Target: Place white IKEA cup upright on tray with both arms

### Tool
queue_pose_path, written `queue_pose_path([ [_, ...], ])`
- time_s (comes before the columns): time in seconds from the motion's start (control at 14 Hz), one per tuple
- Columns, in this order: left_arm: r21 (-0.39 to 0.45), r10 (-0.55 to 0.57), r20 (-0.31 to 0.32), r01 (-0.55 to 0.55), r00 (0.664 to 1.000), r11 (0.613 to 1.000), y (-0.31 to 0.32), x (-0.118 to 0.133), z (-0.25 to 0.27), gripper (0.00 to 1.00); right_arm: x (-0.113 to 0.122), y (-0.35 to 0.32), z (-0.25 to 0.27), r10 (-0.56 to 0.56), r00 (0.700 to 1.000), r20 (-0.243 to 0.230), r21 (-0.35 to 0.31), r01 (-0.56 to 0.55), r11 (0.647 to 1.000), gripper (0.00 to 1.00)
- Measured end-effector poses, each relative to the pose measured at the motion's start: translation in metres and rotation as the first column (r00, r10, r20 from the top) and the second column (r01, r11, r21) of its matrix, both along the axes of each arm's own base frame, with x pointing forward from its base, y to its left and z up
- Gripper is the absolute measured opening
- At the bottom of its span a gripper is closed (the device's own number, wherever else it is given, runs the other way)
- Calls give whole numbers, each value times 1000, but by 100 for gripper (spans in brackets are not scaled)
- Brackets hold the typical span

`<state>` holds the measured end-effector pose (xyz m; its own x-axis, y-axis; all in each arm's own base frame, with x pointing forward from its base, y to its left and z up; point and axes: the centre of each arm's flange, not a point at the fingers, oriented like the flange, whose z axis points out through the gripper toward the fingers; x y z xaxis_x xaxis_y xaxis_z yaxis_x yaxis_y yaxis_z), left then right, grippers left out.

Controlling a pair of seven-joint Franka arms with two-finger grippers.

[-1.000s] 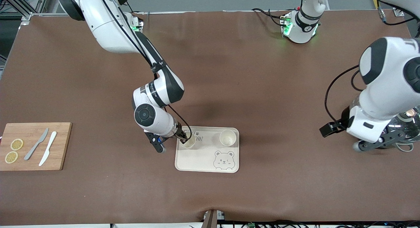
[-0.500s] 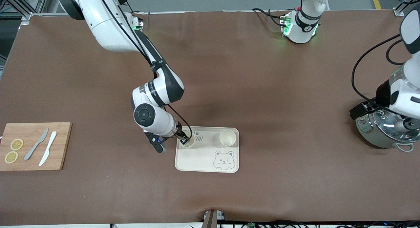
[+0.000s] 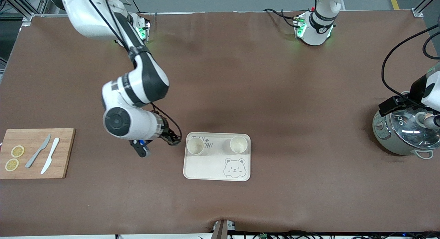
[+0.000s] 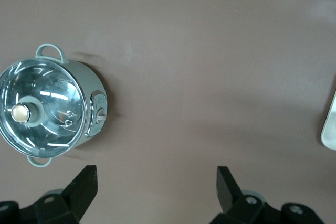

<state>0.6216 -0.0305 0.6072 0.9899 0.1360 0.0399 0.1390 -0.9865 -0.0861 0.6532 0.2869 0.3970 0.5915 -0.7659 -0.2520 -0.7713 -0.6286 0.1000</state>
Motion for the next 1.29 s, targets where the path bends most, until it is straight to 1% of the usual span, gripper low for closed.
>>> queue_pose_path([
  [0.14,3,-27,-9,27,1000,1000,0,-9,11,100,-1,-20,25,33,999,10,-11,-33,999,100],
  [0.21,5,-43,-11,43,999,999,0,-15,19,100,-2,-31,36,82,996,26,-12,-82,997,100],
  [0.29,6,-59,-12,59,998,998,0,-21,26,100,-4,-44,47,160,986,48,-15,-159,987,100],
  [0.43,5,-75,-21,75,997,997,-2,-33,39,100,-13,-76,67,304,949,77,-25,-303,953,100],
  [0.64,-5,-85,-30,85,996,996,-9,-47,53,100,-36,-117,89,403,910,96,-23,-403,915,100],
  [0.86,-30,-101,-37,100,994,995,-19,-56,57,100,-58,-158,103,495,861,119,-8,-498,867,100],
  [1.0,-35,-127,-55,125,990,992,-35,-63,48,100,-68,-188,117,567,812,136,-13,-571,821,100],
  [1.14,-27,-140,-56,138,989,990,-45,-75,38,100,-76,-220,134,624,767,150,-12,-630,777,100],
  [1.29,-59,-120,-46,117,992,991,-31,-91,37,100,-84,-251,153,664,727,173,-11,-673,740,100],
])
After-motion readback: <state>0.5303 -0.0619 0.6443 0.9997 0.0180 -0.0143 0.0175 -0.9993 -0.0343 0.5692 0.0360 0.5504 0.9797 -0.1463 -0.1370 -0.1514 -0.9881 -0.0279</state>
